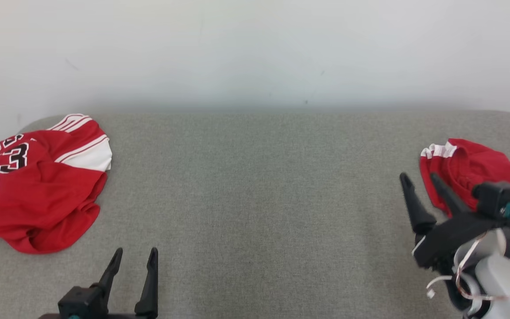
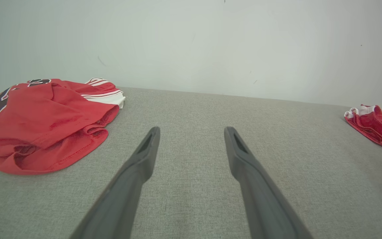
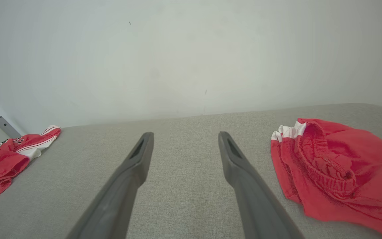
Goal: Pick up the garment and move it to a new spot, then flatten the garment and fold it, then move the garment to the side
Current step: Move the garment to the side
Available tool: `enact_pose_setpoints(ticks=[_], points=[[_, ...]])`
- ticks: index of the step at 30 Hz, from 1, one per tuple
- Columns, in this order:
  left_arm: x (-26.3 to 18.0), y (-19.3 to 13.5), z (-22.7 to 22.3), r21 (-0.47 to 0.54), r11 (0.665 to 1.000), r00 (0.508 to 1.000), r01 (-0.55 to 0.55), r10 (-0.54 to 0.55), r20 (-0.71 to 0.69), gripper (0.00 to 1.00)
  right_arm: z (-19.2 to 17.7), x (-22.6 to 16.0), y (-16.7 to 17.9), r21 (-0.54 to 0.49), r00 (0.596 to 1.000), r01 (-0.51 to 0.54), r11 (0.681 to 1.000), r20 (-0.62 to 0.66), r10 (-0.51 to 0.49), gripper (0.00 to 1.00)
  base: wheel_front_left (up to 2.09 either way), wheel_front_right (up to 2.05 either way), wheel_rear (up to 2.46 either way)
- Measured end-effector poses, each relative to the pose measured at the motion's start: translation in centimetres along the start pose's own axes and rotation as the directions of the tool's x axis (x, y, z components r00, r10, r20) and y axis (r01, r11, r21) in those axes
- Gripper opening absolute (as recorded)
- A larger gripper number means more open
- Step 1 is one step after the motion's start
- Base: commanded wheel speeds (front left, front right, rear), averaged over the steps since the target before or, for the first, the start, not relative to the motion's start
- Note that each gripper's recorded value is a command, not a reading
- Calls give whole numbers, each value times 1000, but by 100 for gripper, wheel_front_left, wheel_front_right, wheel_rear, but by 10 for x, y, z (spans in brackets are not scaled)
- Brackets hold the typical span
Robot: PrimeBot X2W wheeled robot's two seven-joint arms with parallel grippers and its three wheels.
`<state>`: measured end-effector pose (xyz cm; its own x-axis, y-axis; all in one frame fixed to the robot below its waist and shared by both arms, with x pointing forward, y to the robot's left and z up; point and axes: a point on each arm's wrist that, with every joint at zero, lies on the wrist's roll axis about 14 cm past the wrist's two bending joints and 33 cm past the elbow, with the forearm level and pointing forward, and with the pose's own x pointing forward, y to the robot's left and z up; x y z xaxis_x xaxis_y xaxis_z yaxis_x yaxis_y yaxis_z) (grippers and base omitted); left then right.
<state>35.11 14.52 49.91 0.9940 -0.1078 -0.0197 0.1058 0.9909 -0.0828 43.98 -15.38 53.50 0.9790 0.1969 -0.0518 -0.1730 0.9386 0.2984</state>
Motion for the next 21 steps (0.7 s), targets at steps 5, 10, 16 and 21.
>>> enact_pose_setpoints(ticks=[5,10,16,21], points=[[-11,-1,-2,-5,1000,1000,-6,6,-3,100,-5,-31,9,7,998,8,1000,59,-8,100,0,0,0],[-13,2,-2,-10,1000,1000,-15,15,-4,100,-9,-48,19,-52,996,-8,999,93,13,100,0,0,0],[-12,2,-3,-8,1000,1000,-15,15,-15,100,-13,-64,14,-107,992,16,994,125,-2,100,0,0,0],[-11,8,-1,-8,999,999,-31,31,-9,100,-23,-82,-8,-85,989,95,992,122,-84,100,0,0,0]])
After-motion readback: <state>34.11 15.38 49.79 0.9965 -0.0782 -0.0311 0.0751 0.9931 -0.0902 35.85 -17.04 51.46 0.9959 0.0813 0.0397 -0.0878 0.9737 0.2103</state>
